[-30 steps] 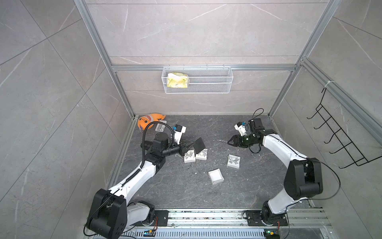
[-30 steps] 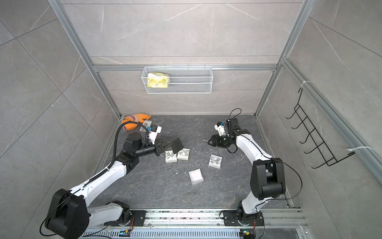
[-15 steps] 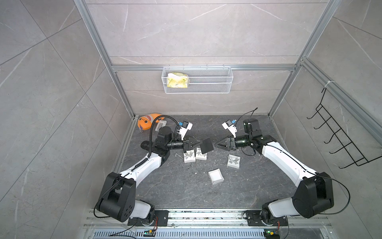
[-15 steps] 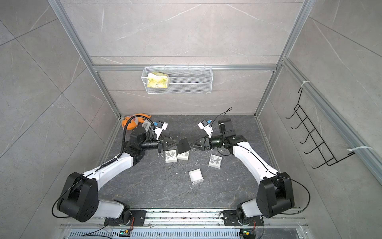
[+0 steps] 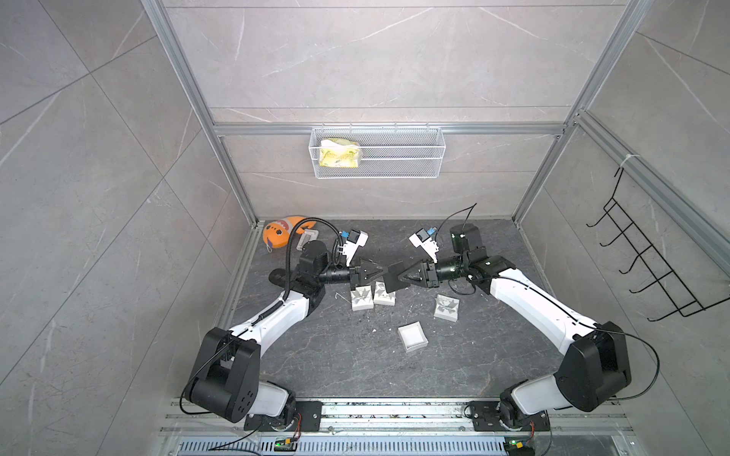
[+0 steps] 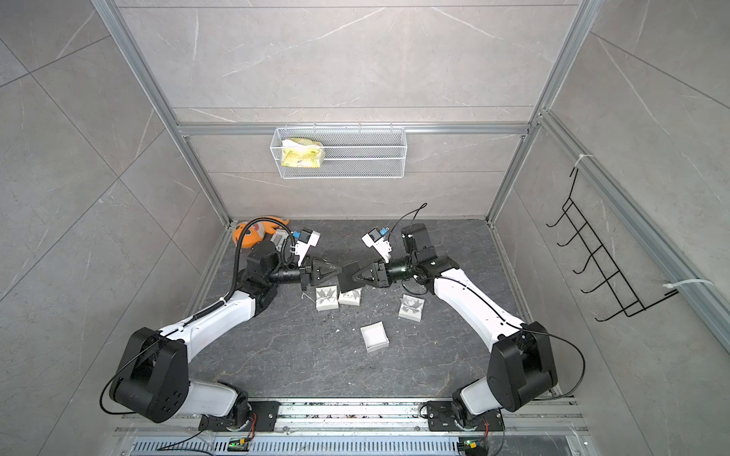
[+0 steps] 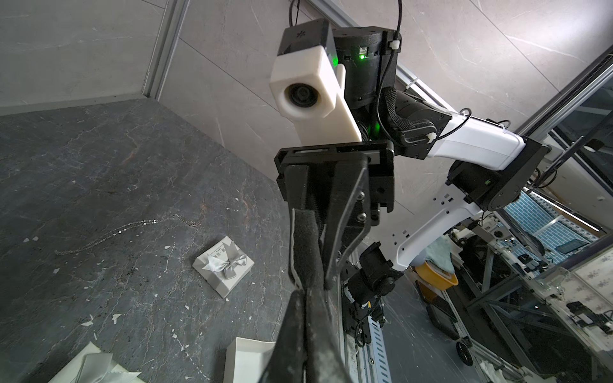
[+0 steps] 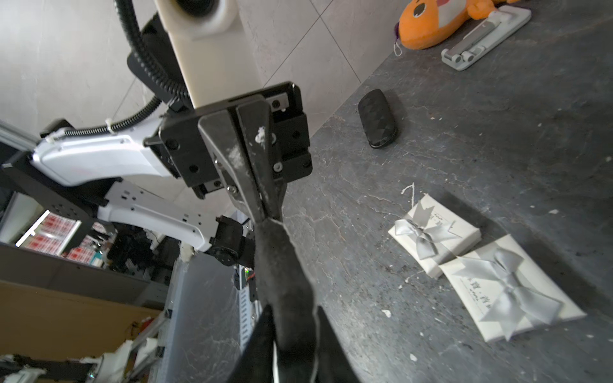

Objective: Take the necklace out of the lift-off lid jewelry box
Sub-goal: Place the inner lining in the jewelry box.

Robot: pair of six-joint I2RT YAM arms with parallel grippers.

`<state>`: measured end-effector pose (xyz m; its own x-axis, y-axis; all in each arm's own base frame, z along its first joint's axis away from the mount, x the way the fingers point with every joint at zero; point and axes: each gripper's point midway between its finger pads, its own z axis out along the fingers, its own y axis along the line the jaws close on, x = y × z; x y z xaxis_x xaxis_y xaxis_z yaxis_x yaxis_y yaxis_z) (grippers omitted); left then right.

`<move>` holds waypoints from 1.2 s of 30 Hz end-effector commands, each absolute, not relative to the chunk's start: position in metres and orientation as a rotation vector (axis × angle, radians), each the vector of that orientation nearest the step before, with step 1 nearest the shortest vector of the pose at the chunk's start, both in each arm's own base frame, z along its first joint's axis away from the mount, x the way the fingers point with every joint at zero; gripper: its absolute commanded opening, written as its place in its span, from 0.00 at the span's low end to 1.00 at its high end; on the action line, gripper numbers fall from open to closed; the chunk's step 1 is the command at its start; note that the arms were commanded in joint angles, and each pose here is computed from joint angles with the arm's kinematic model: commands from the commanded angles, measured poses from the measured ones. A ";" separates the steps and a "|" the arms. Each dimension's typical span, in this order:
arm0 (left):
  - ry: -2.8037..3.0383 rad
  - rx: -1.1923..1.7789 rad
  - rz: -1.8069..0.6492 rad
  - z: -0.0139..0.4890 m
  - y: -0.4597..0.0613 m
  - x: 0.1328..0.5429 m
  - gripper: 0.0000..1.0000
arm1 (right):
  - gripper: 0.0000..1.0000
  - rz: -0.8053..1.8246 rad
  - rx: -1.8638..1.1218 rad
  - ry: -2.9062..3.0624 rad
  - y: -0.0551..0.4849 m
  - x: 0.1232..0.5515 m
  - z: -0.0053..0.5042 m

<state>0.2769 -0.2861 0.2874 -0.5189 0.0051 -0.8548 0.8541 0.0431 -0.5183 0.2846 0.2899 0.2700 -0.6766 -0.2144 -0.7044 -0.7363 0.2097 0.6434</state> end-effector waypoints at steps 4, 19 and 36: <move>1.646 0.862 -1.527 0.282 -0.283 0.273 0.34 | 0.03 1.396 -0.798 2.130 0.281 0.282 0.259; 1.988 0.726 -0.930 0.183 -0.257 0.253 0.67 | 0.00 0.932 -0.398 2.864 0.206 0.213 0.128; 2.117 1.001 -0.769 0.103 -0.310 0.201 0.49 | 0.00 0.916 -0.420 2.970 0.224 0.206 0.087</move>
<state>0.1965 -0.3052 0.1007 -0.5166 0.4260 -0.7428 0.8083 0.5289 -0.2588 0.1967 0.2147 0.0835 -0.9639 -0.2592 -0.0610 -0.2503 0.8036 0.5401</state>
